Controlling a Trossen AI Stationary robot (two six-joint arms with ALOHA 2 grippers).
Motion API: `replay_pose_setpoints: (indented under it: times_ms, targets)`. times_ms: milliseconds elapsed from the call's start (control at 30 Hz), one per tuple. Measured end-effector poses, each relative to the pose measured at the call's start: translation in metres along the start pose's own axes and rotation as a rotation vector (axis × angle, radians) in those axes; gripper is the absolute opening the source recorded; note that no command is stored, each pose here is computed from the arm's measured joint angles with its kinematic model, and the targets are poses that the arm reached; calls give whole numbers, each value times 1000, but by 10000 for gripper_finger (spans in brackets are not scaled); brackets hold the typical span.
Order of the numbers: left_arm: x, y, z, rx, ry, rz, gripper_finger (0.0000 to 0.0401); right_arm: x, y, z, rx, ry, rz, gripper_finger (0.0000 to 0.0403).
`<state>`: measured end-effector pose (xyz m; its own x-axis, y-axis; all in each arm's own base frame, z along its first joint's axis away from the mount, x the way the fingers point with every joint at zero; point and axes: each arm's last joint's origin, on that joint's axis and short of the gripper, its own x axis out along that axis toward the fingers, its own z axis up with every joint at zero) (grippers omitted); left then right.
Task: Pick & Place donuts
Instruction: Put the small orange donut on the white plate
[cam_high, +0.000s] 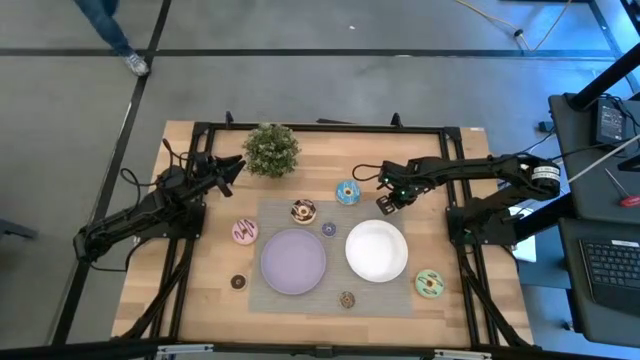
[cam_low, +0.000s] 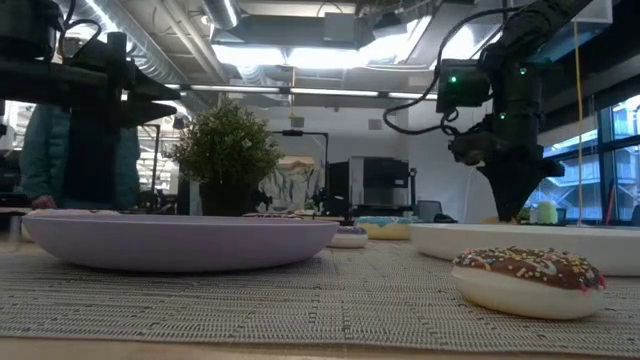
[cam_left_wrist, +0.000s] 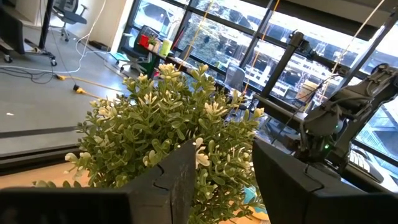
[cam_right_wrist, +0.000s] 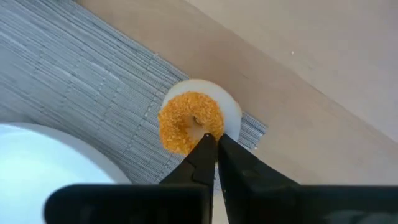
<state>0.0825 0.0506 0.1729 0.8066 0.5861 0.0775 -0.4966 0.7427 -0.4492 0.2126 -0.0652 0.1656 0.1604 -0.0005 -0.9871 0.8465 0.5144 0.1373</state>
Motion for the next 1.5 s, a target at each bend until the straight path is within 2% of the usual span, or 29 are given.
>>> replay_pose_setpoints:
  times_ms: [133, 300, 467, 733, 867, 1000, 1500]
  targets:
    - [0, 0, 0, 0, 0, 0, 151, -18, 6, 3, -11, -13, 44, 14]
    - [0, 0, 0, 0, -1, 0, 154, -49, 28, 7, -93, -55, 167, 10]
    - [0, 0, 0, 0, 0, 0, 154, -62, 55, -9, -154, -47, 233, 15]
    - [0, 0, 0, 0, -1, 0, 154, -49, 77, -51, -95, -6, 234, 13]
    - [0, 0, 0, 0, 0, 0, 152, -36, 83, -63, -60, -18, 178, 15]
    - [0, 0, 0, 0, -1, 1, 151, -22, 86, -66, -45, -5, 129, 15]
    - [0, 0, 1, -1, -7, -2, 151, 2, 97, -62, -49, 19, 122, 24]
